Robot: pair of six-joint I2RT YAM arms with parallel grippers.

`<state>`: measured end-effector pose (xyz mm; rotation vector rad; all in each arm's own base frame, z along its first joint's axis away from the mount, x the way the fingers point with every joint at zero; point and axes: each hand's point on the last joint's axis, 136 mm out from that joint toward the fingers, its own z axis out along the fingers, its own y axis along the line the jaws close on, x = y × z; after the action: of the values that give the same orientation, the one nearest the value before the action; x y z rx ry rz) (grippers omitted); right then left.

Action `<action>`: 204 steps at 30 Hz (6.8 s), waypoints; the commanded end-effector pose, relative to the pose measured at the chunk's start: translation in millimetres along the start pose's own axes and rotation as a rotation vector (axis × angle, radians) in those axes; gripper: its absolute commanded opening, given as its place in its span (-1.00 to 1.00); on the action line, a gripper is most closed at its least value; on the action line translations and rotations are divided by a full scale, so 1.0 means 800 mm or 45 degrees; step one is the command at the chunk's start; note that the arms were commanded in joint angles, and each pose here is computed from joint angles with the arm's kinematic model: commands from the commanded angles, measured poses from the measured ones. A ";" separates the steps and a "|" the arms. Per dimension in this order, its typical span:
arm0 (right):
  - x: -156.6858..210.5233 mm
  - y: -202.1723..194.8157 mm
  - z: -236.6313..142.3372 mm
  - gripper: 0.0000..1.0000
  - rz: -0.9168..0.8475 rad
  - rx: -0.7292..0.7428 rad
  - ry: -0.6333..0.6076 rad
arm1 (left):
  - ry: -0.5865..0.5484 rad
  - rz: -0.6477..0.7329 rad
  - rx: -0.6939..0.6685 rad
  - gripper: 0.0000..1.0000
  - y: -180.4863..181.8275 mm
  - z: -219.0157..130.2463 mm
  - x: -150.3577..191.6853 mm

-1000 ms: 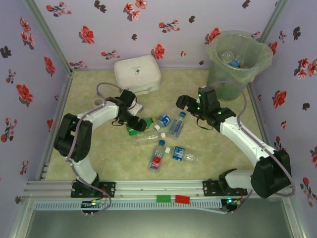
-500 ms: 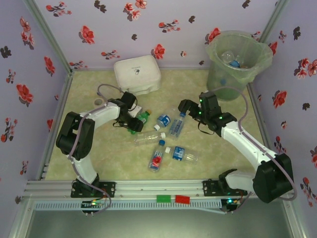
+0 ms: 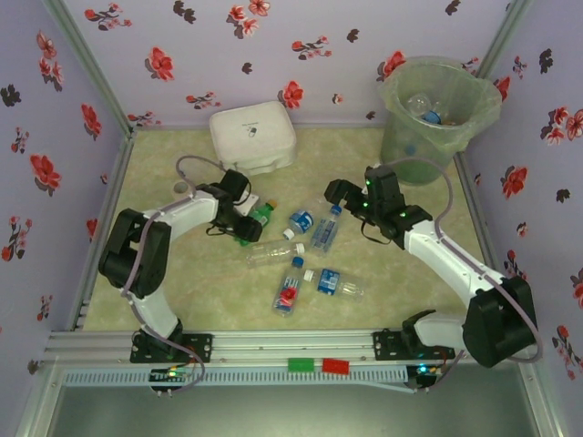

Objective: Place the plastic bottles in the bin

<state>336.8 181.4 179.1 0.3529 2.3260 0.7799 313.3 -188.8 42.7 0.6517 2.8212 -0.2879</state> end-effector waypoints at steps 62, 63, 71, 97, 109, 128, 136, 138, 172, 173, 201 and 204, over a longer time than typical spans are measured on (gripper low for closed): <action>-0.054 0.091 0.007 -0.05 -0.099 -0.329 -0.051 | -0.765 -0.086 0.649 0.89 -0.182 -0.213 -0.145; -0.064 0.082 0.003 -0.06 -0.089 -0.297 -0.074 | -0.786 -0.124 0.627 0.99 -0.171 -0.214 -0.146; -0.182 0.043 -0.064 -0.09 -0.083 -0.106 -0.362 | -0.768 -0.564 0.386 0.99 -0.066 -0.170 -0.148; -0.449 -0.037 -0.144 -0.11 -0.141 0.384 -1.293 | -0.599 -0.576 0.299 0.99 -0.054 -0.130 -0.114; -0.474 -0.061 -0.100 0.70 -0.154 0.486 -1.192 | -0.538 -0.471 0.205 0.99 -0.045 -0.123 -0.099; -0.374 0.020 -0.137 0.99 -0.243 0.233 -0.864 | -0.263 -0.008 0.189 0.99 -0.064 -0.108 -0.037; -0.213 0.027 -0.087 0.99 -0.260 0.183 -0.466 | -0.105 0.135 0.228 0.99 -0.089 -0.081 0.009; -0.171 0.022 -0.075 0.99 -0.227 0.166 -0.373 | -0.079 0.150 0.231 0.99 -0.093 -0.075 0.018; 0.010 -0.040 0.017 0.99 0.181 0.140 0.020 | 0.237 0.368 0.053 0.69 -0.093 0.005 0.092; 0.011 -0.041 0.019 0.99 0.182 0.144 0.023 | 0.242 0.376 0.049 0.66 -0.092 0.007 0.093; 0.020 0.021 0.046 0.99 0.214 -0.204 0.123 | -0.062 0.278 0.130 -0.11 -0.119 -0.066 0.038; 0.013 0.048 0.038 0.99 0.221 -0.349 0.113 | -0.172 0.195 0.185 -0.12 -0.128 -0.085 0.009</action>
<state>351.3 210.8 155.3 0.4740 2.3314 1.0400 232.5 -242.0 88.8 0.9746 2.6920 -0.3744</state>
